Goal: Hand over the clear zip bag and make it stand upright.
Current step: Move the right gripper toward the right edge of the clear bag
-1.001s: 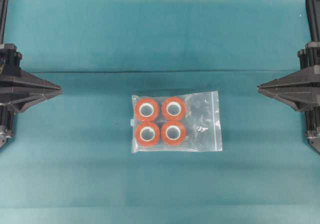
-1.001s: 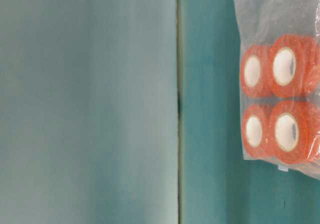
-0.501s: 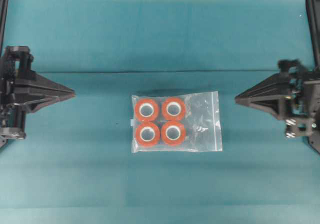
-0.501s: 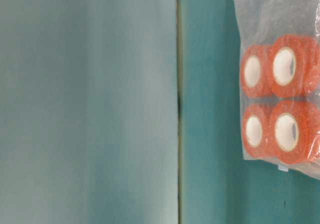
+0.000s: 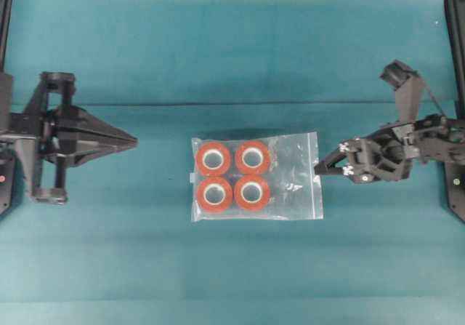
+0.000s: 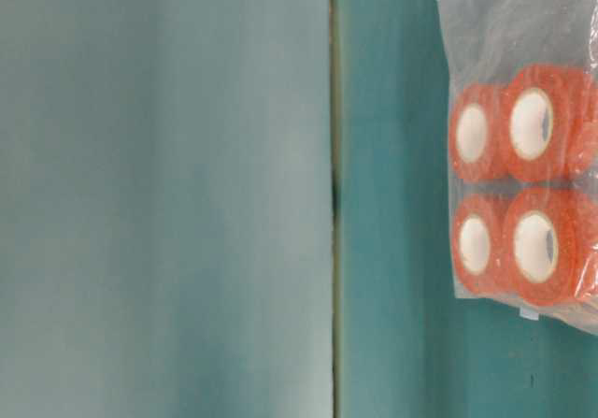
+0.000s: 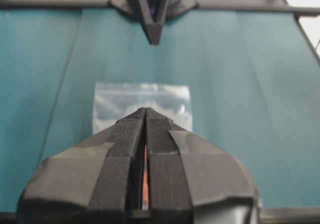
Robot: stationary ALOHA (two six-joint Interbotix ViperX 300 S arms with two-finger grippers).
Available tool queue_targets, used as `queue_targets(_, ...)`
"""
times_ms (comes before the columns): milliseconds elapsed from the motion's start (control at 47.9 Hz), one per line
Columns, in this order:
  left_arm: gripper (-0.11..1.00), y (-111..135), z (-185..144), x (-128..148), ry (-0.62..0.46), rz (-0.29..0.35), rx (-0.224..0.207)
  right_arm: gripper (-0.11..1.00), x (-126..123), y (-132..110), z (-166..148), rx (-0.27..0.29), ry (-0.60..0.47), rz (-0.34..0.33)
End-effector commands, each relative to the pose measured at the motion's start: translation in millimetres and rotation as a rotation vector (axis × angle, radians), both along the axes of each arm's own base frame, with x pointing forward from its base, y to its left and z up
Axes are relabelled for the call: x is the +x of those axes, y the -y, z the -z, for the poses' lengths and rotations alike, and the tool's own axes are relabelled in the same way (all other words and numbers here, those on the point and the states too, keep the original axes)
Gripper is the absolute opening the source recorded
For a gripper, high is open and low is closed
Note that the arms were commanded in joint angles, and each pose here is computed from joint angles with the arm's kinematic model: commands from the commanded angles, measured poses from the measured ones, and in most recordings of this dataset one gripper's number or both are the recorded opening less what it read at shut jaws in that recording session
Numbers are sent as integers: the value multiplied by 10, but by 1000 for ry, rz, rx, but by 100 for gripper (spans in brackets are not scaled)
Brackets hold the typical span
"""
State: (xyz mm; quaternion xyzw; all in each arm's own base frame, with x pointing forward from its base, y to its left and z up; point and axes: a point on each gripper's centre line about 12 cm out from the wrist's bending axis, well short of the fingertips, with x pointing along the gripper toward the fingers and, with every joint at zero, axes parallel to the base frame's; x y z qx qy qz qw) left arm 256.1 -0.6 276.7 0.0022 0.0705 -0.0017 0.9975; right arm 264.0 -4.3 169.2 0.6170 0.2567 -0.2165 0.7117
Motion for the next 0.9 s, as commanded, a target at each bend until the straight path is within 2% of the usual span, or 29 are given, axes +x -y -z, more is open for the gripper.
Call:
queue_targets(0,-1,-3,-87,57,17,0,6,0,11,-16,73,11,-28,3)
queue_targets(167,-1,-8,-97,50,20,-2,6,1,17,5,135,9,-48,12)
queue_targets(271,-1,-19,-91,48,18,-6,7,6,-21,21,175,5,-52,24)
queue_targets(375,-1,-32,-91,48,18,-11,6,21,-57,29,207,20,-55,47)
queue_targets(459,-1,-35,-91,48,18,-12,8,41,-69,30,220,42,-58,68)
queue_targets(563,-1,-36,-91,48,18,-13,6,71,-67,36,222,47,-58,76)
queue_targets(647,-1,-36,-91,48,18,-13,6,88,-79,44,243,41,-60,80)
queue_targets(709,-1,-40,-87,50,17,-14,6,93,-97,44,267,41,-65,84)
queue_targets(876,-1,-52,-85,57,15,-19,6,92,-137,55,340,80,-83,133)
